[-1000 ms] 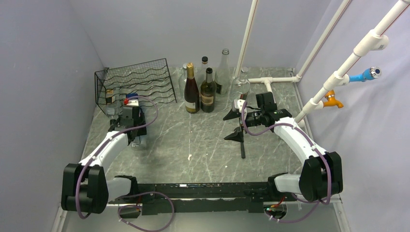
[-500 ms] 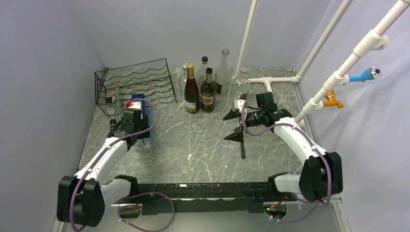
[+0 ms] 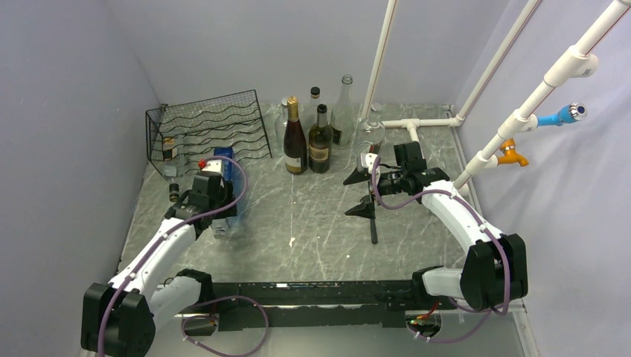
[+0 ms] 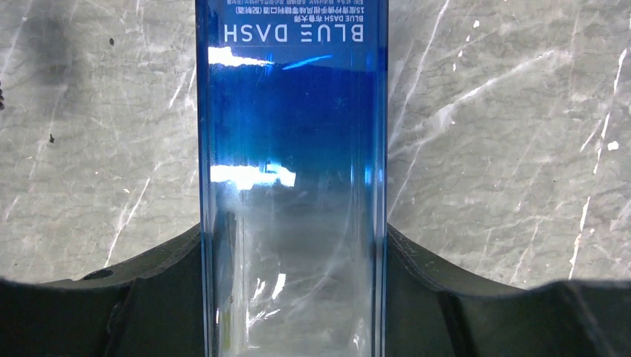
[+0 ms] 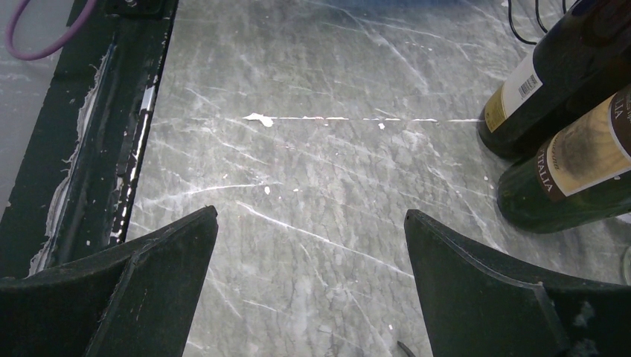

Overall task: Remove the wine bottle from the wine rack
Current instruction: Pick up the wine bottle from the wine rack.

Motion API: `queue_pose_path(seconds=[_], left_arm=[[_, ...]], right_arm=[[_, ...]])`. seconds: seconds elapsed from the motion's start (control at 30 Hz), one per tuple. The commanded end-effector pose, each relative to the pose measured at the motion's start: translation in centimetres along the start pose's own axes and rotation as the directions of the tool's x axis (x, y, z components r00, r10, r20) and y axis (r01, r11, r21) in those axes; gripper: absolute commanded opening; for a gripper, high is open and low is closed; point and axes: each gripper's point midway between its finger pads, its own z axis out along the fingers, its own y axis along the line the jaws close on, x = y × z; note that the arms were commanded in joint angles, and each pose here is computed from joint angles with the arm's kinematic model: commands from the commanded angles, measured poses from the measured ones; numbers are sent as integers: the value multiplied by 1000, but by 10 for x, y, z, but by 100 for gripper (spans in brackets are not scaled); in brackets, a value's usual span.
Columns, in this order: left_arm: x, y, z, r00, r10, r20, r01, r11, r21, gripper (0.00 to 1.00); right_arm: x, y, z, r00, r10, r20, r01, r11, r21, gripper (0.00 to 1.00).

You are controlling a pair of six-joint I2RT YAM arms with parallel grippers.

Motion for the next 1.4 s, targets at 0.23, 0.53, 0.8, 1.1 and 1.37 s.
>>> queue_pose_path(seconds=[0.23, 0.53, 0.8, 1.1, 1.37], left_arm=[[-51, -28, -18, 977, -85, 197, 61, 990, 128, 0], [-44, -38, -28, 979, -88, 181, 55, 982, 183, 0], [-46, -53, -44, 981, -95, 169, 47, 962, 269, 0], [-43, -68, -57, 987, -101, 125, 50, 933, 356, 0], [-41, -83, -68, 992, -91, 87, 46, 904, 426, 0]], right_arm=[[-26, -1, -5, 994, -90, 55, 91, 996, -6, 100], [-26, -1, -5, 994, -91, 55, 91, 996, -6, 100], [-25, -1, -4, 994, -91, 55, 92, 996, -7, 100], [-25, 0, -4, 994, -92, 57, 92, 996, -9, 100], [-24, 0, -4, 994, -96, 57, 97, 995, -10, 100]])
